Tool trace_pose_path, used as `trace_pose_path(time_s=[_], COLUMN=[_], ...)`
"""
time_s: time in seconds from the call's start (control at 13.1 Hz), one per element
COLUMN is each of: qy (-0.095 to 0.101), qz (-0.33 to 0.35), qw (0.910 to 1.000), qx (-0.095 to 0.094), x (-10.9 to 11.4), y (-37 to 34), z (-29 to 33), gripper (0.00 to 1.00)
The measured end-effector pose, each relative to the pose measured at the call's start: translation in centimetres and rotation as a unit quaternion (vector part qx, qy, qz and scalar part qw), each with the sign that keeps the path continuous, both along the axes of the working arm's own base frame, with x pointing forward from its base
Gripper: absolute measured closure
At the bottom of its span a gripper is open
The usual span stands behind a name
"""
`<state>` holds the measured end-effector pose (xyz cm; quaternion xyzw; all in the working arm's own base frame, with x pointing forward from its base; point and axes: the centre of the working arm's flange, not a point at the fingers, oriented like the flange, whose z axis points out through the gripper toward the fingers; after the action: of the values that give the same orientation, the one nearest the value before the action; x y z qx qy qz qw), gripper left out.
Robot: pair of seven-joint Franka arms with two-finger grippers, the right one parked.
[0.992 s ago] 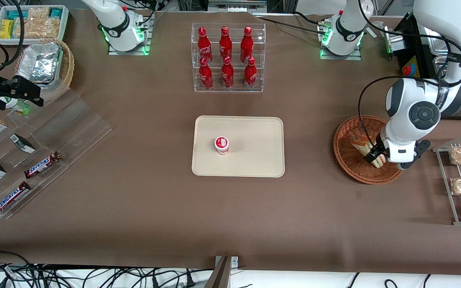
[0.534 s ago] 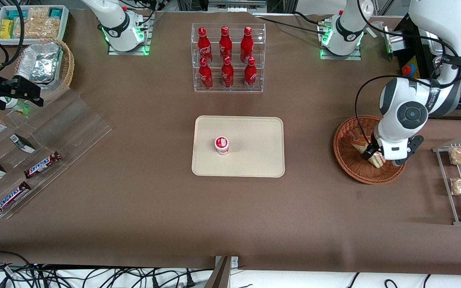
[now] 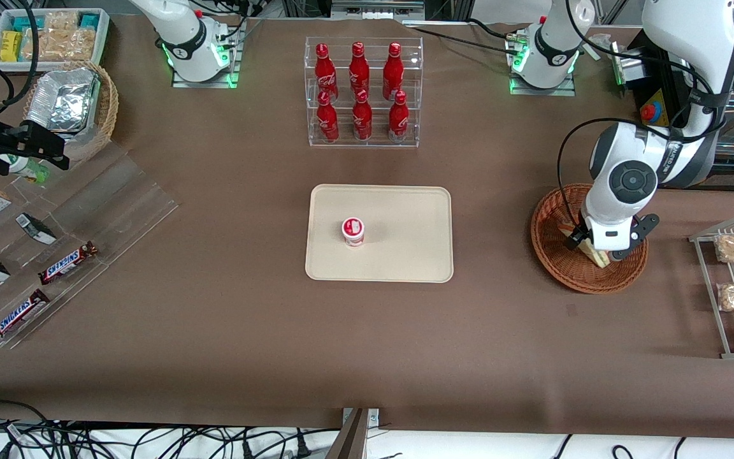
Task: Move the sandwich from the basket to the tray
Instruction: 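Close the left gripper on the wrapped sandwich, then lift the sandwich and carry it over the cream tray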
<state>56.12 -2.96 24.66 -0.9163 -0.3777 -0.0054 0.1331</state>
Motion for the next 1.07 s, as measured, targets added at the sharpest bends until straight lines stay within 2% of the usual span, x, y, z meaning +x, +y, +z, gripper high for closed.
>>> trace_pose_path(time_s=[0.23, 0.53, 0.69, 0.84, 1.07], qy=[0.000, 0.001, 0.003, 0.016, 0.049], qz=[0.000, -0.001, -0.005, -0.018, -0.031], qw=[1.0000, 1.0000, 1.0000, 0.9997, 0.9982], qx=[0.000, 0.000, 0.001, 0.004, 0.017], x=[0.0, 0.0, -0.1, -0.1, 1.0], y=[0.0, 0.0, 0.0, 0.1, -0.4], z=[0.0, -0.1, -0.1, 0.1, 2.6], gripper=[0.04, 0.49, 0.66, 0.67, 0.67])
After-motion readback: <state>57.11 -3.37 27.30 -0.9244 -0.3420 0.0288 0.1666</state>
